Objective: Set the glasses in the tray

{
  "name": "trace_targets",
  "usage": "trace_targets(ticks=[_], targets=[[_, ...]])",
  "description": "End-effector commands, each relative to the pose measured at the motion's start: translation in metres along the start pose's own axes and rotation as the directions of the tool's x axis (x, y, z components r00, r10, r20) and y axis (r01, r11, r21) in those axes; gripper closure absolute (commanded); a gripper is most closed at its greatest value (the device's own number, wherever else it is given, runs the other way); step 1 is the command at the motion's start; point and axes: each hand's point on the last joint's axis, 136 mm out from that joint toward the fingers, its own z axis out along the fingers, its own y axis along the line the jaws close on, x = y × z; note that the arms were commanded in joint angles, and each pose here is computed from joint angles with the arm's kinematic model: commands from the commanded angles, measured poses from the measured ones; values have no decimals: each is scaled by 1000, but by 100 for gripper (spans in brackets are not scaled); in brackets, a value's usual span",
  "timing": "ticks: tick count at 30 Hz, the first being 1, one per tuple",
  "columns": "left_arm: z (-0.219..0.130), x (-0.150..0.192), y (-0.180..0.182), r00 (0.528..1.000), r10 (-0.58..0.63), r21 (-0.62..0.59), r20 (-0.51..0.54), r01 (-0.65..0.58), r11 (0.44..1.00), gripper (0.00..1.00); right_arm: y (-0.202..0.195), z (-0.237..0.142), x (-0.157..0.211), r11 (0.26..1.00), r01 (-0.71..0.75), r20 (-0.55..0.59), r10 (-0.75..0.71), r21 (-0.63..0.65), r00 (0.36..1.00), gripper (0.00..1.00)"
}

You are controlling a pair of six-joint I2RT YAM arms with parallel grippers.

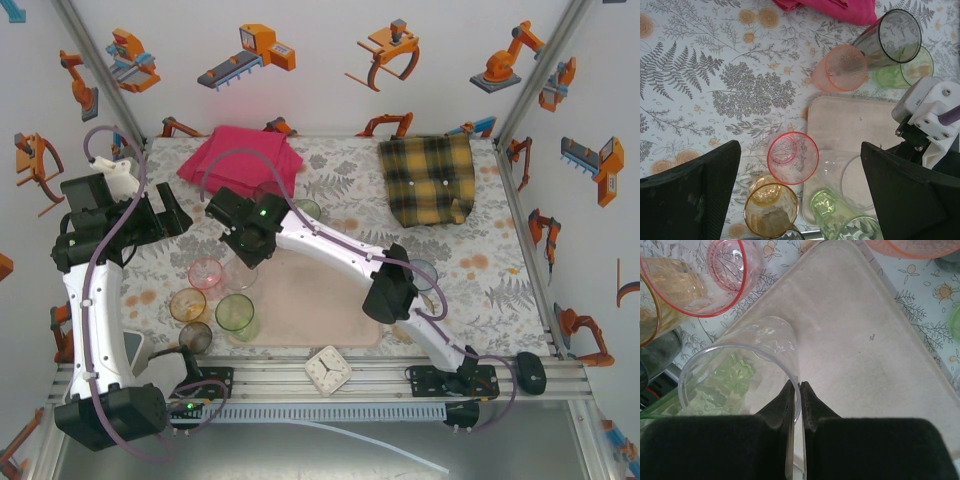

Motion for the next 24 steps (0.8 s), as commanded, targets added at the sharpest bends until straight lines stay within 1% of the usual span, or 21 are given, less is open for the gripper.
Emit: trace_targets(ticks=[1,8,24], targets=[[-2,-1,-2,1000,-10,16,18,10,1000,3,0,3,1,1000,12,-10,-11,15,1000,88],[-2,-1,-2,1000,-11,17,17,10,1000,3,2,-2,-2,1000,10,4,-10,4,1000,87],[-2,-1,-3,1000,-12,21,18,11,1000,3,2,-9,-4,1000,8,14,-8,2,1000,71]])
